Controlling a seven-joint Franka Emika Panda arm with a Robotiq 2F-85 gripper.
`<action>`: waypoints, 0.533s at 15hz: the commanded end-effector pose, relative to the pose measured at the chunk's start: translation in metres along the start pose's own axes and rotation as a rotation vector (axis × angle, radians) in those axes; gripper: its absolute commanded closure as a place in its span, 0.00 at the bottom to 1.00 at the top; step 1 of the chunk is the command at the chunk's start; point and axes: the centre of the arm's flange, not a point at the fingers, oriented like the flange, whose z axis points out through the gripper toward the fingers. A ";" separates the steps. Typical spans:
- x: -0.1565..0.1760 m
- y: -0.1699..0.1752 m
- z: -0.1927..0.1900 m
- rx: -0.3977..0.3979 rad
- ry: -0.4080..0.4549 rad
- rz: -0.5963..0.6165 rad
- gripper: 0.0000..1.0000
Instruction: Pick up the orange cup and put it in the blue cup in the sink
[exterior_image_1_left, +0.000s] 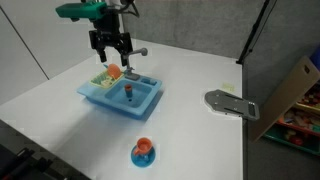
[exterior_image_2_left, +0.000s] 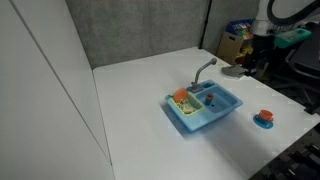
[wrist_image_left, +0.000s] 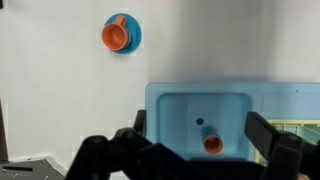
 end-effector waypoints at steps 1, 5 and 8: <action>-0.035 0.008 -0.032 0.024 0.020 -0.013 0.00; -0.060 0.015 -0.058 0.039 0.033 -0.042 0.00; -0.080 0.020 -0.077 0.041 0.050 -0.057 0.00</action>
